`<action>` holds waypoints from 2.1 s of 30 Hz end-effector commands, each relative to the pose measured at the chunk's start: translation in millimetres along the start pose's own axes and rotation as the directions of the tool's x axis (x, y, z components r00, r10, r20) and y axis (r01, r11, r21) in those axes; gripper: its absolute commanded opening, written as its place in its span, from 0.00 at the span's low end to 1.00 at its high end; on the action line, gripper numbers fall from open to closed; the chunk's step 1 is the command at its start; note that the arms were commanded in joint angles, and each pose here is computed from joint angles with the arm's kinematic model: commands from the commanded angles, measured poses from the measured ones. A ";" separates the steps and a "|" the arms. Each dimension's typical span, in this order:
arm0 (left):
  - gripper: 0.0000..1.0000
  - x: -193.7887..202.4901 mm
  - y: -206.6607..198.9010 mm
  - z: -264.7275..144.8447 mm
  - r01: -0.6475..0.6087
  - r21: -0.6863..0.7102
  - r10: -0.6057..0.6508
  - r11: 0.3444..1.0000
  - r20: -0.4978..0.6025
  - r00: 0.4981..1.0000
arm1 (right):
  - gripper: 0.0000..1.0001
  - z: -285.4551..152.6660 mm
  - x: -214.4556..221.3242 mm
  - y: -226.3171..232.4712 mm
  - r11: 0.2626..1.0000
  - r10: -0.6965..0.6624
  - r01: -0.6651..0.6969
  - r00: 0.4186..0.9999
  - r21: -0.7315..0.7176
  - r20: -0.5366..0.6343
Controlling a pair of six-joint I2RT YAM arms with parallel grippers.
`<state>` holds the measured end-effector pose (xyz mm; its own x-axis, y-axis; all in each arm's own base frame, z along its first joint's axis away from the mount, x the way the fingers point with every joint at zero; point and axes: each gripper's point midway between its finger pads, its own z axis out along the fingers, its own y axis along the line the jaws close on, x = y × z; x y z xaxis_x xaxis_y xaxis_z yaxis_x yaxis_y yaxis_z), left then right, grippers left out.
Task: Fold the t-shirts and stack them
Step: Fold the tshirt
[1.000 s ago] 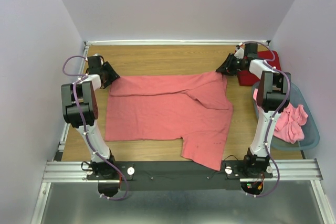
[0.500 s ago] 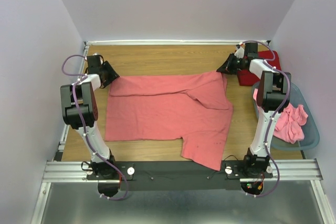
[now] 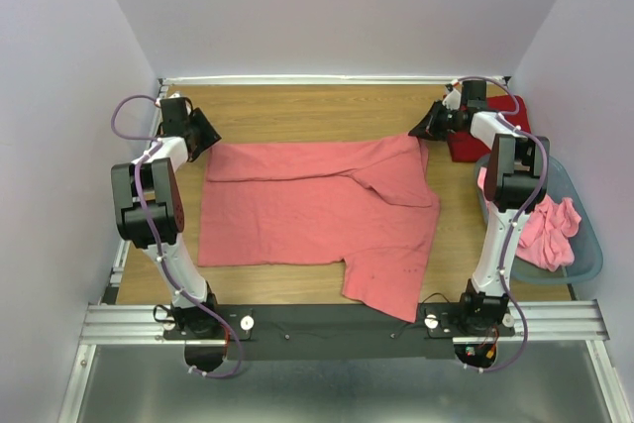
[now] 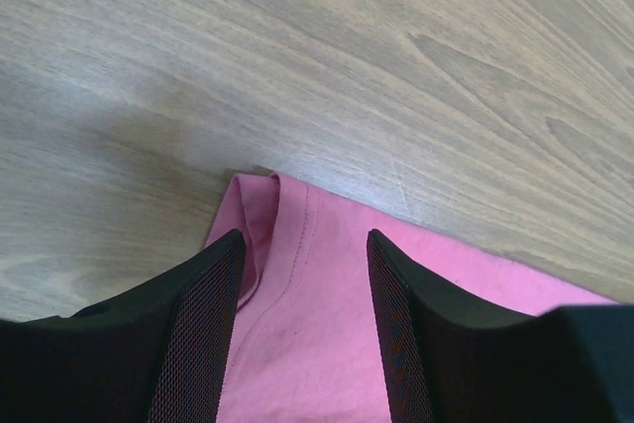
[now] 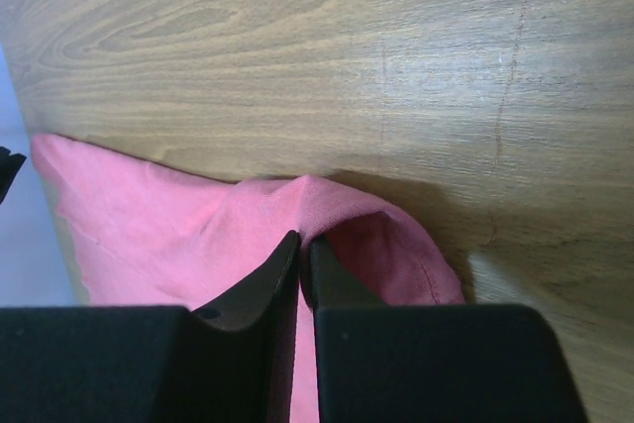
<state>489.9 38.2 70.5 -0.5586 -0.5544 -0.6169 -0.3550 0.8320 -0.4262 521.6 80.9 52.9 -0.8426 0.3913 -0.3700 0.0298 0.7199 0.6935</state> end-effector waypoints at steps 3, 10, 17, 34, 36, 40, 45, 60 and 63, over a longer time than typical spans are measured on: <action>0.59 12.5 4.9 8.4 -0.009 -0.030 0.008 1.000 -0.035 0.999 | 0.16 5.9 -0.5 1.1 1.000 0.000 0.000 1.000 -0.007 0.000; 0.58 26.0 8.9 15.3 -0.005 -0.050 0.001 0.999 -0.073 0.997 | 0.16 4.9 -0.5 1.2 1.000 0.002 -0.002 1.000 -0.003 0.001; 0.56 23.7 12.2 15.7 -0.003 -0.071 -0.001 0.997 -0.064 0.998 | 0.16 4.0 0.0 1.6 1.000 -0.003 0.003 1.000 -0.003 0.002; 0.10 -3.9 46.5 12.3 -0.025 -0.212 0.030 0.977 0.021 0.999 | 0.01 -8.0 -4.8 -27.0 0.992 0.022 -0.028 0.998 0.120 0.057; 0.10 -12.2 53.6 8.0 -0.015 -0.226 0.025 0.974 0.040 0.999 | 0.01 -12.6 -7.8 -33.2 0.989 0.030 -0.040 0.997 0.141 0.074; 0.10 -15.5 55.6 8.0 -0.028 -0.218 0.038 0.975 0.041 0.998 | 0.01 -15.9 -8.5 -37.2 0.987 0.028 -0.040 0.996 0.155 0.081; 0.10 -8.0 50.0 7.5 -0.016 -0.179 0.022 0.984 0.035 0.999 | 0.01 -12.0 -5.9 -34.5 0.991 0.037 -0.044 0.997 0.126 0.063; 0.51 -17.5 38.2 -1.5 -0.004 -0.147 0.014 0.989 0.064 0.998 | 0.24 -2.9 -19.0 -4.0 0.999 0.019 -0.020 0.998 0.027 0.052; 0.65 -25.1 31.5 -15.3 0.012 -0.139 0.000 0.990 0.085 0.996 | 0.42 -11.8 -22.5 1.3 0.999 0.004 -0.007 0.997 0.044 0.076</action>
<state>482.0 71.3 43.4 -0.5622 -0.5467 -0.6205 -0.4562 0.8309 -0.3186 529.2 66.6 54.3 -0.8167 0.4358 -0.3783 0.0787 0.7335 0.6751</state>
